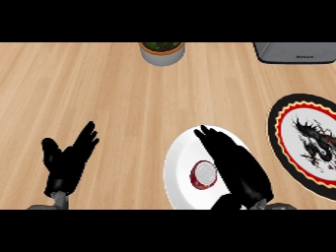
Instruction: Pick the can from the plate and place it in the plate
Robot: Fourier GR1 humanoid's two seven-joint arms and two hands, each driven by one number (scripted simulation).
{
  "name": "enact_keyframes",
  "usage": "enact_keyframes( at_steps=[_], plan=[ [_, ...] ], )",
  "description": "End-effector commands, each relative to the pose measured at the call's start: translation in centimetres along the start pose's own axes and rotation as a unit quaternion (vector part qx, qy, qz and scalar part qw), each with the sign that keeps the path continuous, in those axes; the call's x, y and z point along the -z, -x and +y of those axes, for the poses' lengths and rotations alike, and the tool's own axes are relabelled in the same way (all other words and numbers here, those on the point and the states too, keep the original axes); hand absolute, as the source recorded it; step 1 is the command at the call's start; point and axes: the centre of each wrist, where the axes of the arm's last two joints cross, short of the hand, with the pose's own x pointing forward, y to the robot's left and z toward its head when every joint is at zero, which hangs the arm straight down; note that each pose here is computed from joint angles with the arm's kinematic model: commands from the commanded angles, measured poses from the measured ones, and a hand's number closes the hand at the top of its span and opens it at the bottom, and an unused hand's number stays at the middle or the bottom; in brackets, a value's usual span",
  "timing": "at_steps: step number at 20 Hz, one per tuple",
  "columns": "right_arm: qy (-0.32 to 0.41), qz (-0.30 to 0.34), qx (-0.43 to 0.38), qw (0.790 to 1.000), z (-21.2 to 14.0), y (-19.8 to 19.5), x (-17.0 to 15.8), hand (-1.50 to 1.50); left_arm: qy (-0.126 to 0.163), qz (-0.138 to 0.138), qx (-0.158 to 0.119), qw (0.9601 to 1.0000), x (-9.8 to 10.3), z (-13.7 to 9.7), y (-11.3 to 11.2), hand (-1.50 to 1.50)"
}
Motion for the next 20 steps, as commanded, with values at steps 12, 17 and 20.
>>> enact_keyframes(
  at_steps=[12,17,20],
  plan=[
    [-0.078,-0.014,-0.072,0.994,4.9,0.3,3.7,1.5,0.001,0.004,0.0,1.0,-1.2,0.4,-0.7,0.0],
    [-0.039,-0.024,-0.087,0.995,4.0,0.4,3.8,1.5,-0.003,-0.002,-0.006,1.0,0.8,-0.8,-1.1,0.0],
    [-0.027,-0.03,-0.093,0.995,5.3,0.7,3.0,1.5,0.004,-0.001,0.006,1.0,-1.4,-2.2,0.0,0.0]
  ],
)
